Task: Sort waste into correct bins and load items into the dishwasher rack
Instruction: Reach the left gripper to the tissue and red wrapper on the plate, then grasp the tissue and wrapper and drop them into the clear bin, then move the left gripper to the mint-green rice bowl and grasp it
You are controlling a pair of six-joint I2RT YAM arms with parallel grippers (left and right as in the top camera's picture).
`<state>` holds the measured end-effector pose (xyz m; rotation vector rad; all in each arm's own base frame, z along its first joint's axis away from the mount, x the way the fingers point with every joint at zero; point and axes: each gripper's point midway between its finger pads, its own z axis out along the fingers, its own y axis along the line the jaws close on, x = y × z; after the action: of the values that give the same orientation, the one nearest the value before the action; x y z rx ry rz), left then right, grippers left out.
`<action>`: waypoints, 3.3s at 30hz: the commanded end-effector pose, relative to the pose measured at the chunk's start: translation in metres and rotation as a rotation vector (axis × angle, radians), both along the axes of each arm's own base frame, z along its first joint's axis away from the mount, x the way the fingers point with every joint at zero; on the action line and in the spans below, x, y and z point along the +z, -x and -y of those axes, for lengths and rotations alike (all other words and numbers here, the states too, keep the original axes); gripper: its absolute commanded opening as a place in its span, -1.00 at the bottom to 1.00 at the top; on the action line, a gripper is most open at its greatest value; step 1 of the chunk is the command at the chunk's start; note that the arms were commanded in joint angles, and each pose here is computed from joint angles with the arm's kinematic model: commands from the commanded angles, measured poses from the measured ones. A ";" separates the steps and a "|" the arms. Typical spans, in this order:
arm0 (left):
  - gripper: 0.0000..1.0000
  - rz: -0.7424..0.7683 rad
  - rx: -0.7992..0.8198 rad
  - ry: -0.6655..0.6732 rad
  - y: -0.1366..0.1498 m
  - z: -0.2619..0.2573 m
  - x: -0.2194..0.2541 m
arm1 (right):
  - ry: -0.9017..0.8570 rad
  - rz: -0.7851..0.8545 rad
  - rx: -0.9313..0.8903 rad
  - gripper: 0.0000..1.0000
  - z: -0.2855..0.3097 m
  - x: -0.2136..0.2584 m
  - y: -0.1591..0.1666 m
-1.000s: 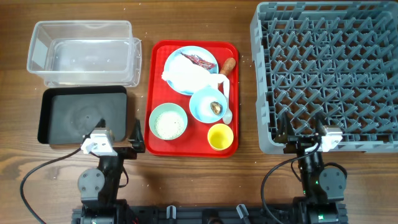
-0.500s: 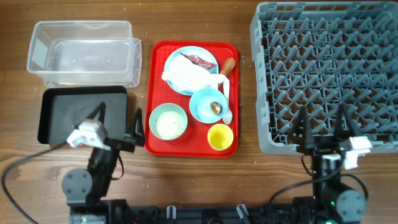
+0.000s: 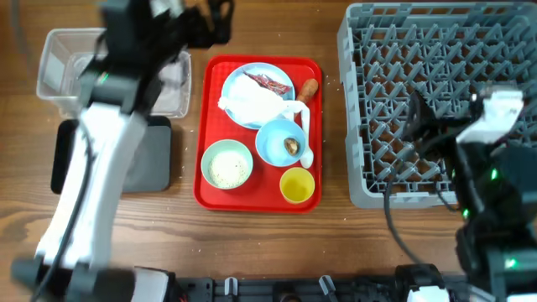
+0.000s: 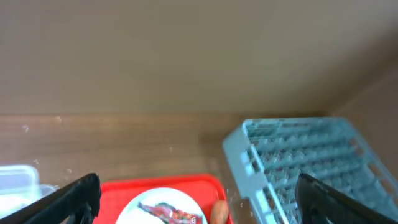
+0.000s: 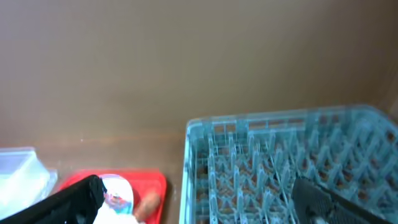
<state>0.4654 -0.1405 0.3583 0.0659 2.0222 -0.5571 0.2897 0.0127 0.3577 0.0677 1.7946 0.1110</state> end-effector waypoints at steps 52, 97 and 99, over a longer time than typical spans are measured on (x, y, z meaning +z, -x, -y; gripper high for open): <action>-0.92 -0.410 0.516 0.170 -0.064 -0.027 -0.117 | 0.001 -0.597 0.049 1.00 -0.011 -0.133 -0.049; 1.00 -0.679 0.102 -0.318 0.027 0.041 -0.191 | -0.068 -0.531 0.010 0.99 -0.009 -0.125 -0.070; 0.99 -0.742 0.088 -0.348 0.041 0.037 -0.206 | -0.068 -0.530 0.010 1.00 -0.009 -0.125 -0.070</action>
<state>0.4366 -0.1880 0.1688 0.1298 2.7343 -0.1798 0.3565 0.0213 0.2239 0.1326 2.3406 0.1553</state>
